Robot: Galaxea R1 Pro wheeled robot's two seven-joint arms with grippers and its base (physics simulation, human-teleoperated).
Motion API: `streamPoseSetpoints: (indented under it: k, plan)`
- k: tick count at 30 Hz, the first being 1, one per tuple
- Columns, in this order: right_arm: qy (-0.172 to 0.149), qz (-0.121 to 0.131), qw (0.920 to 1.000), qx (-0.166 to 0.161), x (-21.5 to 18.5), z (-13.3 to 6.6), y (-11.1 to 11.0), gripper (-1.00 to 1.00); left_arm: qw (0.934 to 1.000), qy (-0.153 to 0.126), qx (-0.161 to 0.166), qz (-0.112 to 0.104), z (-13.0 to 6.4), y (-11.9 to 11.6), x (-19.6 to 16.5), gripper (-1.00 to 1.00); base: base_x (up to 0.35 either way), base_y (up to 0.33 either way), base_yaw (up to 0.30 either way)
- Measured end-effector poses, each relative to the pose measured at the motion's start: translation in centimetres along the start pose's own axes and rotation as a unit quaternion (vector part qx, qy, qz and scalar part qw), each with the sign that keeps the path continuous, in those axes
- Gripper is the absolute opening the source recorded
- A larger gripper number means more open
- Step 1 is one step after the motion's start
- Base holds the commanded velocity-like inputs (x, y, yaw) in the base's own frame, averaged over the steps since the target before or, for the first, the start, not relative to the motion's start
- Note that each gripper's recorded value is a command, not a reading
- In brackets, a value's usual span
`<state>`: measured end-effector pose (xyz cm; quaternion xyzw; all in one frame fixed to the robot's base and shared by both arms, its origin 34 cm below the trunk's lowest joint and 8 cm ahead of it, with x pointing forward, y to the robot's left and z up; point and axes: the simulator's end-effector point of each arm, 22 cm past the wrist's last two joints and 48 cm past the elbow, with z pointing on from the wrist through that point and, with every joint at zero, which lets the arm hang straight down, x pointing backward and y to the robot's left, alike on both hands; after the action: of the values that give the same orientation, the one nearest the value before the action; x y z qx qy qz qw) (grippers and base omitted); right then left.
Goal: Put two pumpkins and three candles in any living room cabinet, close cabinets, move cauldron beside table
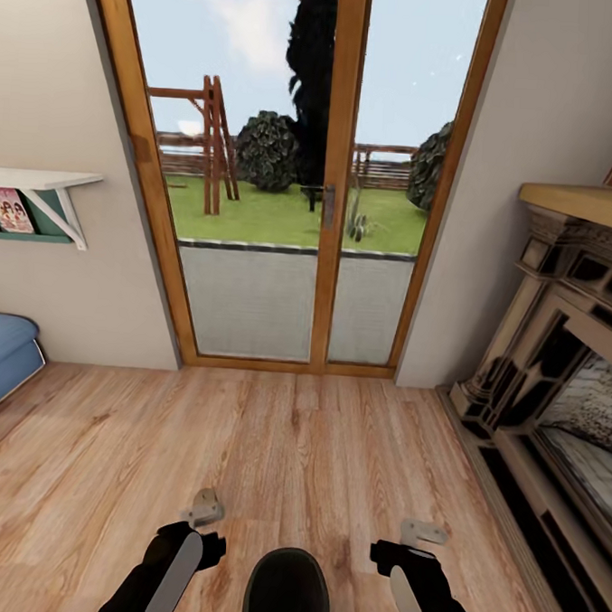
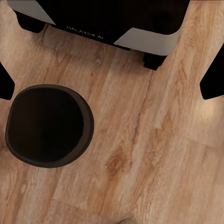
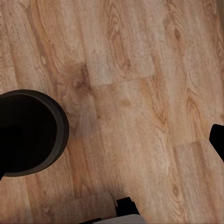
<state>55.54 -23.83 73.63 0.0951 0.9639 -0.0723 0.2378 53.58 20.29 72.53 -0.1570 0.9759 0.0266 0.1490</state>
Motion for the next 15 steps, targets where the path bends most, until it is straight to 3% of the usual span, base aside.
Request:
streamPoseSetpoints:
  k: [10, 15]
  plan:
    - [0.016, 0.008, 0.9993, -0.032, 1.4, 0.1, 4.4, 1.00, 0.9999, 0.009, 0.006, 0.003, 1.1, -0.8, 0.8, 1.00, 0.000, 0.000, 0.000]
    - [0.050, 0.000, 0.9977, -0.045, 2.9, 1.1, 7.2, 1.00, 0.9994, 0.026, 0.017, 0.013, 1.3, -2.3, 1.6, 1.00, 0.000, 0.000, 0.000]
